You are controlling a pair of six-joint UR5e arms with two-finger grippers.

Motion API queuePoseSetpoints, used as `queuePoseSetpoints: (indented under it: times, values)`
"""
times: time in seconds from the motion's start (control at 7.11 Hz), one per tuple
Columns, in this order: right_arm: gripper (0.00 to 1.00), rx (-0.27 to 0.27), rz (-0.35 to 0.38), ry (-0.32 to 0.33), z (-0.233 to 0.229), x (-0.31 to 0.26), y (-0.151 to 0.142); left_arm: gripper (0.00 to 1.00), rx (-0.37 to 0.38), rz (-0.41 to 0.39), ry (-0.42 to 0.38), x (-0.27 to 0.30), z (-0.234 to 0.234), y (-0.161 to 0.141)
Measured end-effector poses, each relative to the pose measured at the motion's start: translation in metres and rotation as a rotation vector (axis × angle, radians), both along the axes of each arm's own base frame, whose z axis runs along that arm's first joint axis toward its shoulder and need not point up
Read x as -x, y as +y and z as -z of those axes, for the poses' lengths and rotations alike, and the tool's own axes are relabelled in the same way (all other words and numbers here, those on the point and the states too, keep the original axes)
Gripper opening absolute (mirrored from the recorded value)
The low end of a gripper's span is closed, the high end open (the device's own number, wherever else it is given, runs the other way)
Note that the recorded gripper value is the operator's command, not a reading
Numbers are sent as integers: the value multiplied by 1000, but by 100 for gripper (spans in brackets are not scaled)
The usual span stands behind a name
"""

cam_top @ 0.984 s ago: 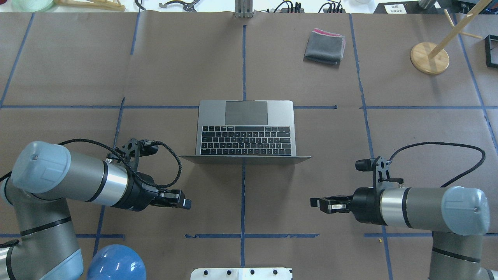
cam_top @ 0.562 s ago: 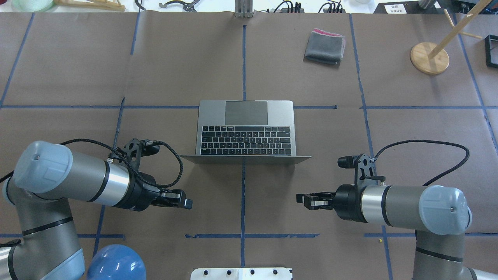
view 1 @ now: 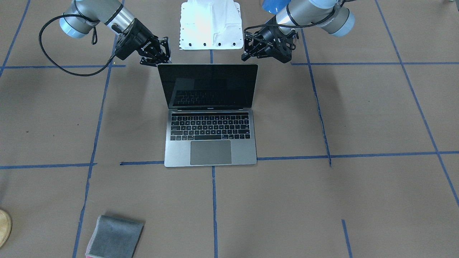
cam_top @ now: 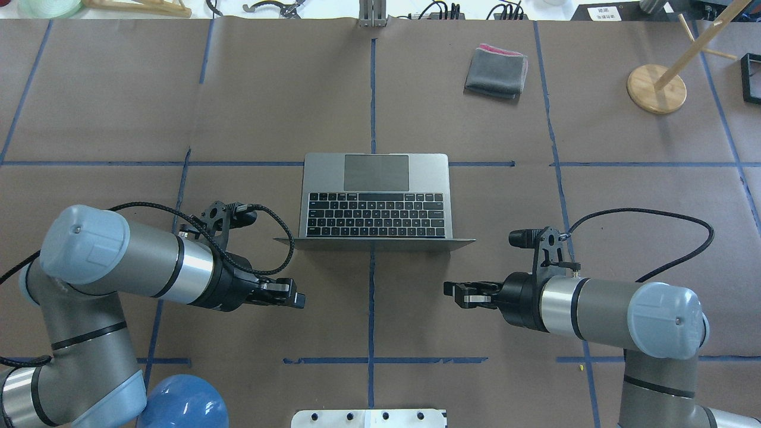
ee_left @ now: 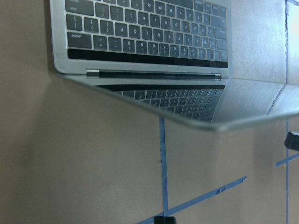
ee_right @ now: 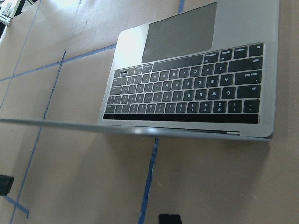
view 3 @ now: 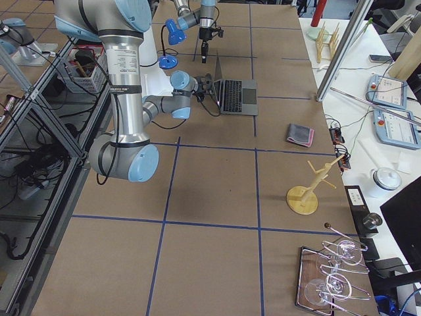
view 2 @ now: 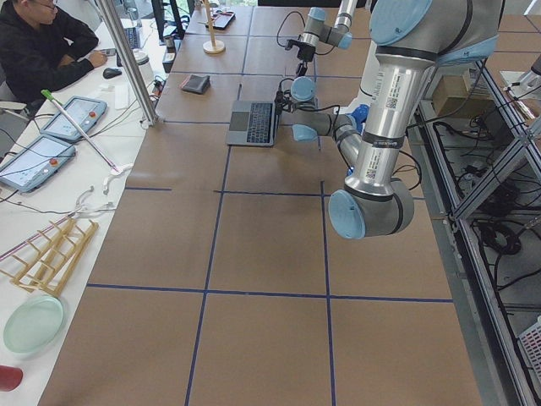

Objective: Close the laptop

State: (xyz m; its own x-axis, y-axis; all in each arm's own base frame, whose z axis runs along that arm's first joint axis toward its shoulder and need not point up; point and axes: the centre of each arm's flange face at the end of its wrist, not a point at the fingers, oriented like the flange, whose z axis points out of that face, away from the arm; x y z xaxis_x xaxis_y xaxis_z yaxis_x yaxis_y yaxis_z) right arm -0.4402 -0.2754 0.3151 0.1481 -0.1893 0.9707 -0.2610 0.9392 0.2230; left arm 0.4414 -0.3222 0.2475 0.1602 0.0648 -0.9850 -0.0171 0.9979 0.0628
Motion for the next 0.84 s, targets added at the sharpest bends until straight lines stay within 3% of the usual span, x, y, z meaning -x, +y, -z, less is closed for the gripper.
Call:
queuePoseSetpoints:
  times: [0.84]
  values:
    - [0,0,-49,2,17,0,-22,0,16,86,-44,12,29,-48]
